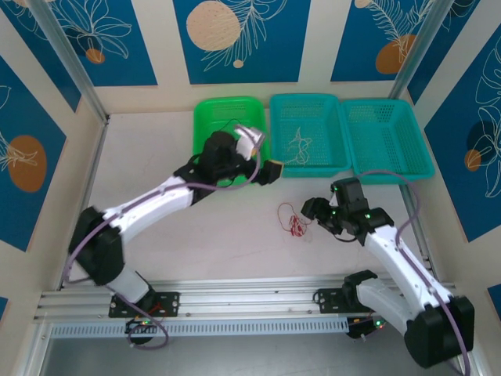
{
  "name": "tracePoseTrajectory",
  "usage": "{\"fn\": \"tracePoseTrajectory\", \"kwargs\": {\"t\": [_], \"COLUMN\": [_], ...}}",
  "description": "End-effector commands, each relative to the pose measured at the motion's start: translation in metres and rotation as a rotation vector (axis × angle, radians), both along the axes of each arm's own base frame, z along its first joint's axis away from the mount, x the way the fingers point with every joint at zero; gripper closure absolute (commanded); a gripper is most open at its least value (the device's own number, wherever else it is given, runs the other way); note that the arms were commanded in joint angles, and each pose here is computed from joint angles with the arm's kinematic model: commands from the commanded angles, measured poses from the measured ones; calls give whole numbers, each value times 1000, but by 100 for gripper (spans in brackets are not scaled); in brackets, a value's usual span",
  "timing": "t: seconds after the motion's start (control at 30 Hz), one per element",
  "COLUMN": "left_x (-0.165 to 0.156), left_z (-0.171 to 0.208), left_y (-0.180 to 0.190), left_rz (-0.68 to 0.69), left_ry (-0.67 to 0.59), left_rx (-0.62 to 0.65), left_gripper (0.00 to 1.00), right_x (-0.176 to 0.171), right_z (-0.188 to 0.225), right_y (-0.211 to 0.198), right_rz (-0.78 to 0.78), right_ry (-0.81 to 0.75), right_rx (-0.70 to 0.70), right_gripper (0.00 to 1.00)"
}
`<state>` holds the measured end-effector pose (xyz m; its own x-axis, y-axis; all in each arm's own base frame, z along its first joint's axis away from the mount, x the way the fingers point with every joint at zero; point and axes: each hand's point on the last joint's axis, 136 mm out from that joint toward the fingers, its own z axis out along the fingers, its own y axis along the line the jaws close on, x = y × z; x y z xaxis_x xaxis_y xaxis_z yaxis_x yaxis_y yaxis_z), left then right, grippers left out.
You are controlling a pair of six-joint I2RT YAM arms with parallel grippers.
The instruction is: Untangle the cables
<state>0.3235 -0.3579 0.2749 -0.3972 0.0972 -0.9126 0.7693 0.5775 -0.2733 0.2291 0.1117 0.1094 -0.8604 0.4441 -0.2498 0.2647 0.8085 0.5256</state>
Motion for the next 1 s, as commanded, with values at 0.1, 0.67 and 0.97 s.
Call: {"fn": "tracePoseTrajectory", "kwargs": {"t": [0.1,0.67,0.97], "left_x": [-42,-73,-72], "left_z": [-39,-118,-124], "left_y": [29,9,14], "left_rz": [82,52,71], "left_ry": [121,277,278], "left_rx": [-86,0,22], "left_gripper": [0,0,0], "right_x": [-6,-34,-28], "right_z": [-47,-79,-91], "right_y": [4,-19,-12], "right_rz": [-2,-120,-98], "right_ry": [165,233,266], "right_rx": [-65,-136,-145], "right_gripper": [56,58,70]}}
